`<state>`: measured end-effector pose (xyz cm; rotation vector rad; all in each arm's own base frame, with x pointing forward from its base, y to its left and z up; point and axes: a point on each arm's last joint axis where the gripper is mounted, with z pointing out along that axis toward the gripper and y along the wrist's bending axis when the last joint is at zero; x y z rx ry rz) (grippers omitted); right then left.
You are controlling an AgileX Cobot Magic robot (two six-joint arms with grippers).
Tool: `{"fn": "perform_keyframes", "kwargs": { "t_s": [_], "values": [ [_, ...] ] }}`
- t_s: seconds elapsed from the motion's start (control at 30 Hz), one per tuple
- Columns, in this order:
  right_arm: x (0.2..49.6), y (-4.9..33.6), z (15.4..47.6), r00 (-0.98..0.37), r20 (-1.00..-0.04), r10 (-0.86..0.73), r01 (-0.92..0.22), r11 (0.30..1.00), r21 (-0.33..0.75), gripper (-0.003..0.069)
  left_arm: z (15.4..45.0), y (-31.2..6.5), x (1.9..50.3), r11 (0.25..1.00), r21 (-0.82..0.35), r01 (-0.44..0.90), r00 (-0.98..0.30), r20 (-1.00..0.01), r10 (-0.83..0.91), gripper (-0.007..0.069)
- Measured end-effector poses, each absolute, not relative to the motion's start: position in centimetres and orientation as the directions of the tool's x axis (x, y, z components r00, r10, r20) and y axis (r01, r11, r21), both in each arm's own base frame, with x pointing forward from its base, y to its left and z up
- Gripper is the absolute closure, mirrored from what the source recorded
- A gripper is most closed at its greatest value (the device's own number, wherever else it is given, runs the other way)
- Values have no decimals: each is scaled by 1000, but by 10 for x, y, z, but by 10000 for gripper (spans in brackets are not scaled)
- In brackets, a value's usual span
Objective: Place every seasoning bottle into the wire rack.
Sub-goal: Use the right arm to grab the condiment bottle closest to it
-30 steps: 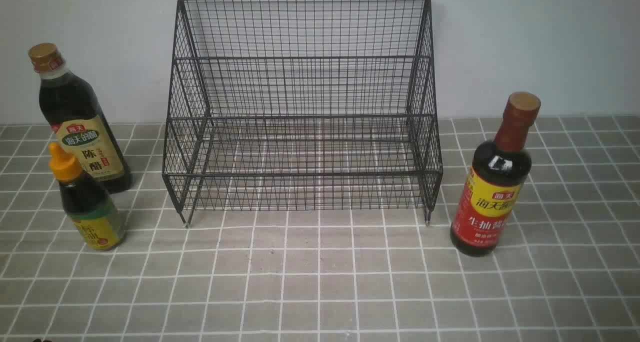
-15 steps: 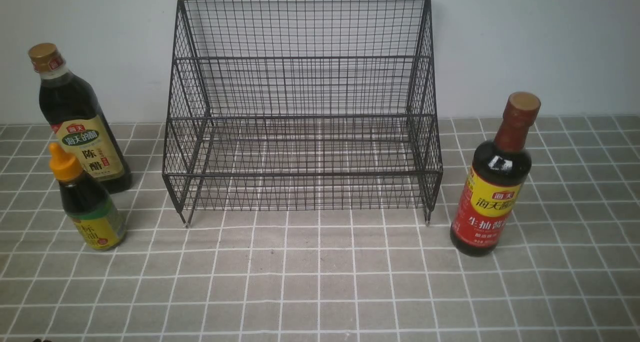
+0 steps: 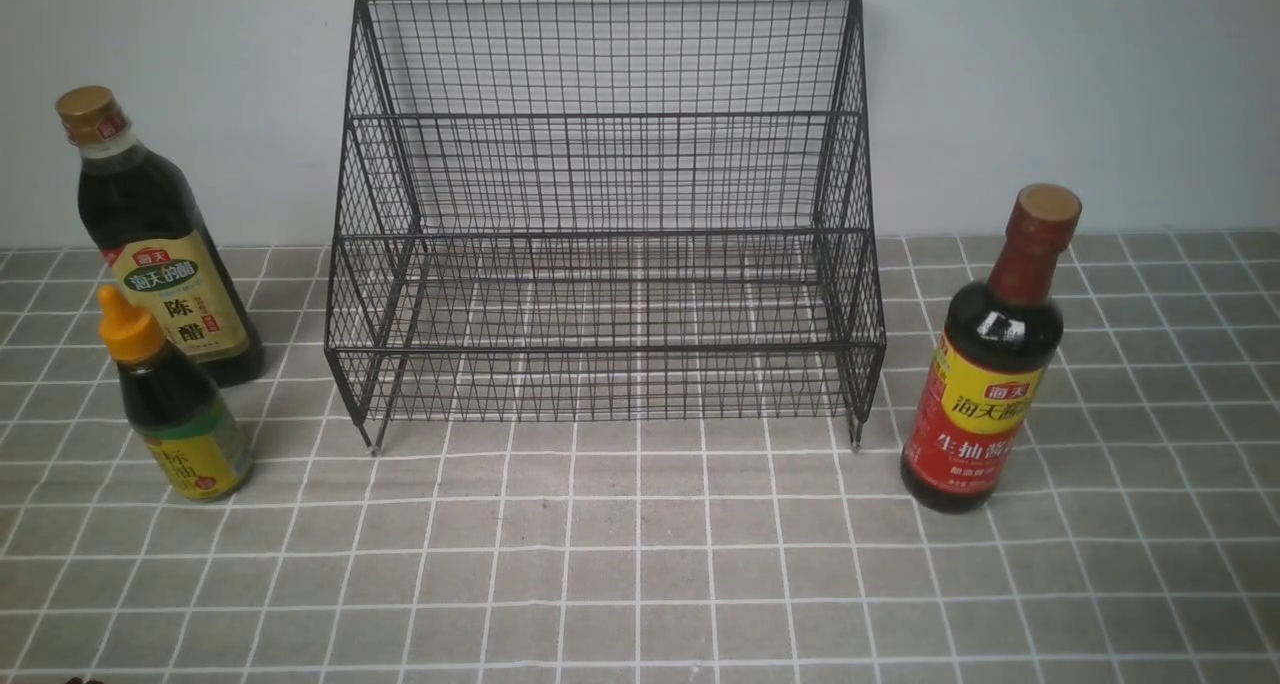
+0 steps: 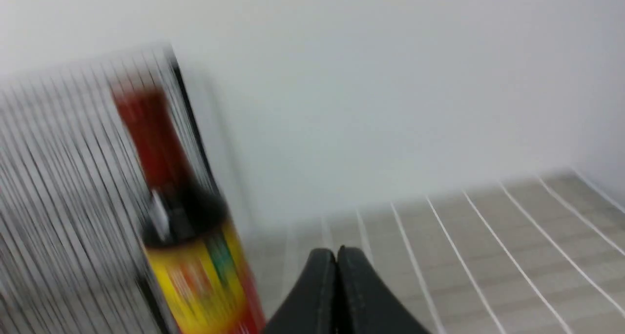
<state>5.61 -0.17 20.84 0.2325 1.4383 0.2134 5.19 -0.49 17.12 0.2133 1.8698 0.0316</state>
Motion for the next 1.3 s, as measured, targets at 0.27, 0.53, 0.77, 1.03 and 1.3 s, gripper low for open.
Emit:
{"fn": "perform_keyframes", "kwargs": {
  "t_s": [0.27,0.53,0.77,1.03,1.3],
  "values": [
    [53,-5,222,266,-823,502,-80,862,501,673,171,-5,52,983,130,131,-290,-943,163,632],
    [53,-6,231,326,-803,498,-102,863,494,673,171,-5,52,983,130,131,-290,-943,163,632],
    [83,-1,289,132,-927,351,-41,936,349,673,171,-5,52,983,130,131,-290,-943,163,632],
    [147,20,330,-113,-974,194,-114,972,207,666,171,-5,52,983,130,131,-290,-943,163,632],
    [209,60,341,-213,-976,44,-253,962,99,492,171,-5,52,983,130,131,-290,-943,163,632]
  ]
}}
